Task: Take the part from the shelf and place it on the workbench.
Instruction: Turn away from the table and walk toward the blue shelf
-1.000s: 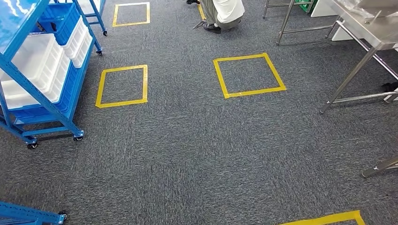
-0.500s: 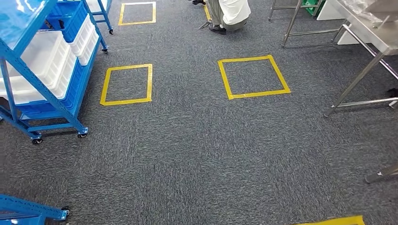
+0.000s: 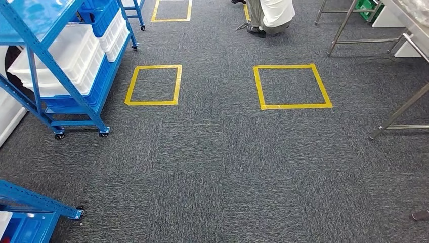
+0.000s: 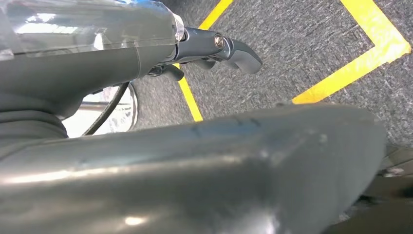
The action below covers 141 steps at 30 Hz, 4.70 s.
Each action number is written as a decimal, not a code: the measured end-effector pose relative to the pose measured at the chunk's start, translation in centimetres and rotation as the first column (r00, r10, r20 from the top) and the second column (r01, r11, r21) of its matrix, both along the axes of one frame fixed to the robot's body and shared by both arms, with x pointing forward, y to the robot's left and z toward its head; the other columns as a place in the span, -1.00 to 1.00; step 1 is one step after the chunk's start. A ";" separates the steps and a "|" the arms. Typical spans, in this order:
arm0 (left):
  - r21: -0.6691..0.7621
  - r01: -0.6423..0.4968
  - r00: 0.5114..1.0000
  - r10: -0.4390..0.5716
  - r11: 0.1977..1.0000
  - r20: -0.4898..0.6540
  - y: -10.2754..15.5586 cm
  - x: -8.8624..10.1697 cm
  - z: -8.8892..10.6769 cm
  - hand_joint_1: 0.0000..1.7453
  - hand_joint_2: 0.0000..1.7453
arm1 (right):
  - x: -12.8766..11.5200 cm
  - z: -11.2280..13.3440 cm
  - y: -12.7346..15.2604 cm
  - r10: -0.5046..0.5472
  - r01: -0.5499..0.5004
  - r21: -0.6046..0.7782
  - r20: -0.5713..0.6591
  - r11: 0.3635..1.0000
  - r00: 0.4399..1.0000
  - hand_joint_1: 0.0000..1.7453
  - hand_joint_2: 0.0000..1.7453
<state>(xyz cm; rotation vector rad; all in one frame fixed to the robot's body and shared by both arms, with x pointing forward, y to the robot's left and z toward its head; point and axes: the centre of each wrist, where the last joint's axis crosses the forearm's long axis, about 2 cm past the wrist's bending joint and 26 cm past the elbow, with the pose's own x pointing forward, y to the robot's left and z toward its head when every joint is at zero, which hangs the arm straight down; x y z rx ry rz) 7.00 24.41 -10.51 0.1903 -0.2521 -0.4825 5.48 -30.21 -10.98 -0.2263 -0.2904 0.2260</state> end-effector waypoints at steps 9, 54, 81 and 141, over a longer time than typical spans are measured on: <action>-0.004 0.001 1.000 -0.001 1.000 -0.016 -0.8 0.6 0.2 -1.00 -1.00 | -0.3 0.0 0.3 -0.017 0.016 -0.027 -0.039 1.000 0.999 -1.00 -1.00; -0.017 0.021 1.000 -0.021 1.000 -0.020 -2.1 0.4 0.3 -1.00 -1.00 | -0.3 0.0 0.0 0.005 -0.011 -0.048 -0.121 0.999 0.993 -1.00 -1.00; -0.018 -0.059 0.998 0.059 0.998 -0.014 -1.8 -0.1 0.2 -1.00 -1.00 | -0.3 0.0 0.5 0.065 -0.074 -0.056 -0.157 0.996 0.985 -1.00 -1.00; -0.026 -0.183 0.983 0.183 0.983 0.009 -1.0 1.0 0.3 -1.00 0.50 | -1.2 -0.1 1.1 0.045 -0.053 -0.124 -0.065 0.991 0.997 -1.00 0.00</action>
